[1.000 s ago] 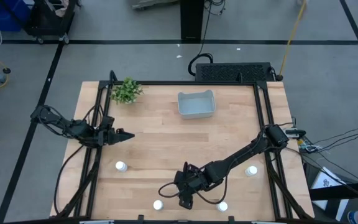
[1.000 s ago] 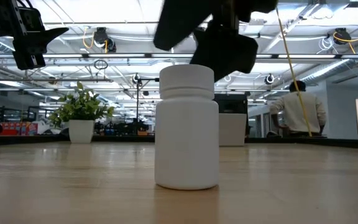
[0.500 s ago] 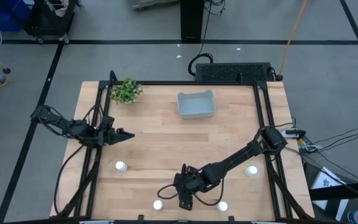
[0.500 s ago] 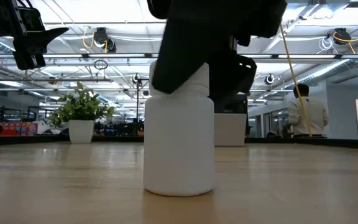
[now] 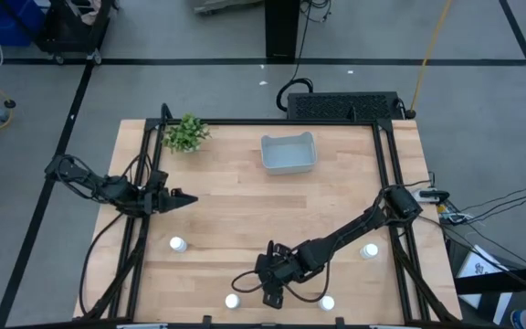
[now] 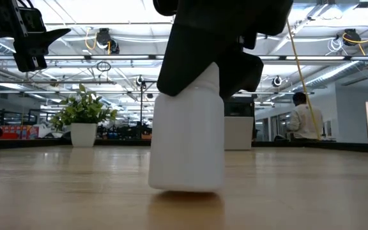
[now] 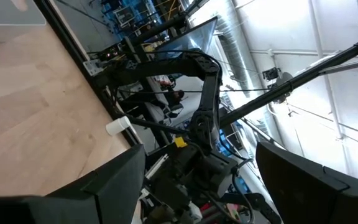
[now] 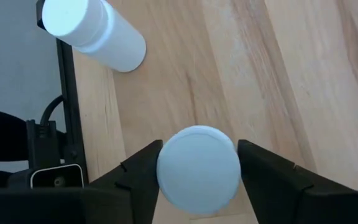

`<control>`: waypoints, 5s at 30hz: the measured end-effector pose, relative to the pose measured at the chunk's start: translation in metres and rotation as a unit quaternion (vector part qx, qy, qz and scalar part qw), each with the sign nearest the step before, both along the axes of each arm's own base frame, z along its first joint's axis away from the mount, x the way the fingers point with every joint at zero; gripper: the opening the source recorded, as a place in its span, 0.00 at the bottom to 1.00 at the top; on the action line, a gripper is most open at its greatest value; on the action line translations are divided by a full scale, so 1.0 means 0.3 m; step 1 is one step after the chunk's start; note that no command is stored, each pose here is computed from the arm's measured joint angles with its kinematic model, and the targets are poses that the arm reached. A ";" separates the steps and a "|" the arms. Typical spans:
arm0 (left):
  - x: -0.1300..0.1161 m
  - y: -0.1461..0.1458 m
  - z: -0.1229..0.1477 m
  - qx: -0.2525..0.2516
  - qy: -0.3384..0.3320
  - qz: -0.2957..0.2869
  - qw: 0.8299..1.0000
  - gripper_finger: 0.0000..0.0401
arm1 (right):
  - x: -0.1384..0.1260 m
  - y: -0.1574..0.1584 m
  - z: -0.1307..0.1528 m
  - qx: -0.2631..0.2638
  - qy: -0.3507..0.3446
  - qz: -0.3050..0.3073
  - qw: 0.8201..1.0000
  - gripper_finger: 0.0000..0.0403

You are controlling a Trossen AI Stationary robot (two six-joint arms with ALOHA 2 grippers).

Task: Pick and place pill bottles into a basket
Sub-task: Put the white pill bottle into the gray container

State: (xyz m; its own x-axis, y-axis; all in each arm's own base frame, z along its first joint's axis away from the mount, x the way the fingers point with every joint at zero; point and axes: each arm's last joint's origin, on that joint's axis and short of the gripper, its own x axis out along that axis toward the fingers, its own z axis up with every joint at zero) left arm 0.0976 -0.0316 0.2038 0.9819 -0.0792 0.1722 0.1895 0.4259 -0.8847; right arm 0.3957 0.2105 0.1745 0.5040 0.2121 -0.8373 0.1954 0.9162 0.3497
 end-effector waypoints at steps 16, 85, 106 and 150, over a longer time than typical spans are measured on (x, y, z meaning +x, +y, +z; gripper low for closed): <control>0.000 0.000 0.000 0.001 0.000 0.000 1.000 0.77 | -0.017 -0.018 0.038 -0.029 -0.003 -0.014 0.999 0.38; -0.001 0.004 0.008 -0.013 -0.010 0.016 1.000 0.77 | -0.357 -1.286 0.096 -0.147 -0.014 -0.396 0.906 0.38; -0.001 0.007 0.009 -0.021 -0.010 0.029 0.999 0.77 | -0.350 -1.327 0.042 -0.167 -0.019 -0.386 0.907 0.38; -0.002 0.009 0.014 -0.043 -0.016 0.036 0.998 0.77 | -0.346 -1.315 0.130 -0.184 -0.088 -0.381 0.902 0.79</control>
State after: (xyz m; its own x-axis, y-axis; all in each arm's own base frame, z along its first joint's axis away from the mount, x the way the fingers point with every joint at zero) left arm 0.0971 -0.0289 0.2079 0.9782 0.0085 0.2074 0.1904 0.3617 -0.9126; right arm 0.2918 -0.1838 0.2136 0.5182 -0.5278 -0.6730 0.7887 0.5992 0.1375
